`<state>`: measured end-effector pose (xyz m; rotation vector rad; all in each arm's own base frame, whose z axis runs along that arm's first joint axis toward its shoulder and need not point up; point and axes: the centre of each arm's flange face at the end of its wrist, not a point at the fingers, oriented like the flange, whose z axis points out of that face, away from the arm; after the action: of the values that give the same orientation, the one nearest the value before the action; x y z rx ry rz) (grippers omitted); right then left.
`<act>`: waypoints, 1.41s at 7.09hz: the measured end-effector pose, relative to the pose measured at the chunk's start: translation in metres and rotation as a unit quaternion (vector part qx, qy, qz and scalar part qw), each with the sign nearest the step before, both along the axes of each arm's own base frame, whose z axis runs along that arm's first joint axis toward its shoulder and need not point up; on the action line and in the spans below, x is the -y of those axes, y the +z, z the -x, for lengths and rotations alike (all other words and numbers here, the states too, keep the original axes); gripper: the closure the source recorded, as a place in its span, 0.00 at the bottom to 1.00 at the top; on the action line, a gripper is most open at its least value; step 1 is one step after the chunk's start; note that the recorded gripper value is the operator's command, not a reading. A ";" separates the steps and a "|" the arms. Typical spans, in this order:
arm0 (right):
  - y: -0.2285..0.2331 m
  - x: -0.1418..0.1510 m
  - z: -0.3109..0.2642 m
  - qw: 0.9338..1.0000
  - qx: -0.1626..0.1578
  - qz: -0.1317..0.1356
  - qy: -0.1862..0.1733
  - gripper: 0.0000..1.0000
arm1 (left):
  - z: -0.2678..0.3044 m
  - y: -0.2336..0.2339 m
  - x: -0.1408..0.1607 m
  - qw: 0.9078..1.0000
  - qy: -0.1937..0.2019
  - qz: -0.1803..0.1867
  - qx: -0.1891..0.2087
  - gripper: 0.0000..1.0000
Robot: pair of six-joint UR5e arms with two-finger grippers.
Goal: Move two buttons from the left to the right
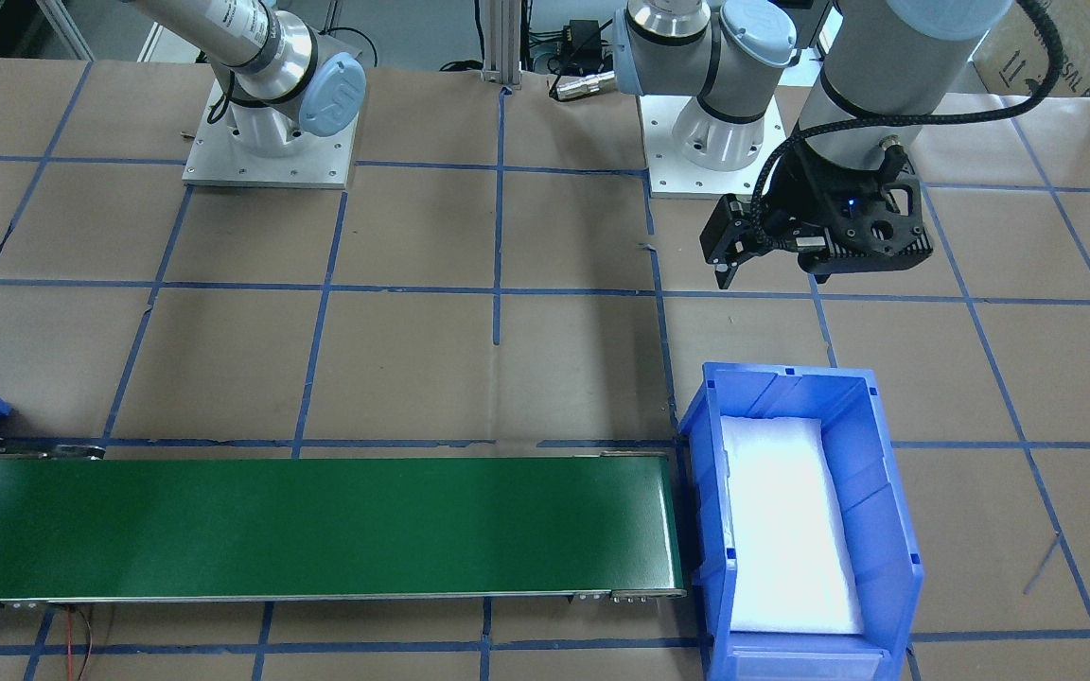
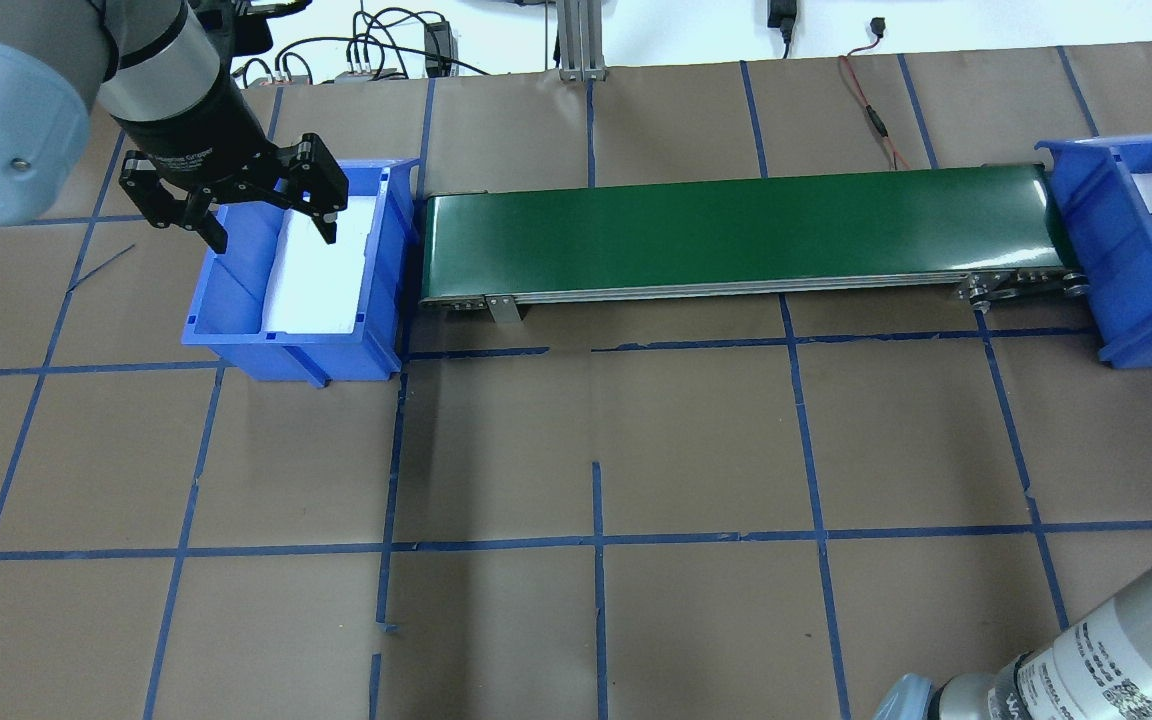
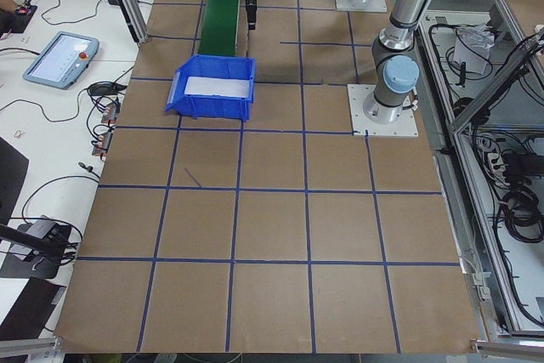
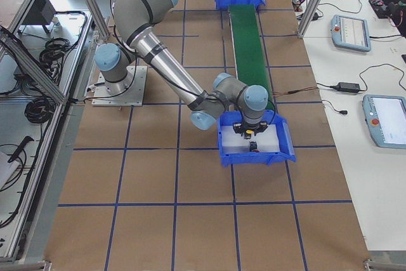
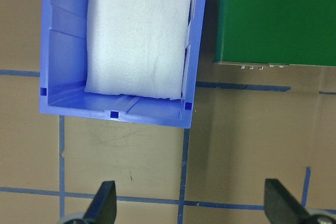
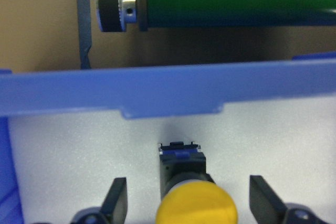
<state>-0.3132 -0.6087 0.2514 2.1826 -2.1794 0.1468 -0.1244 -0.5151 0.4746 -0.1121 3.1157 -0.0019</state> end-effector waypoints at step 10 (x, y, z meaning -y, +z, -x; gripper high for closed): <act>0.259 -0.086 -0.307 0.935 -0.009 -0.039 -0.353 0.00 | 0.001 0.000 0.000 1.000 0.001 0.000 0.000 0.00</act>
<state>-0.0067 -0.5226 0.5105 1.2809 -2.8226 0.0021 -0.1250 -0.5150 0.4746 -0.1148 3.1159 -0.0030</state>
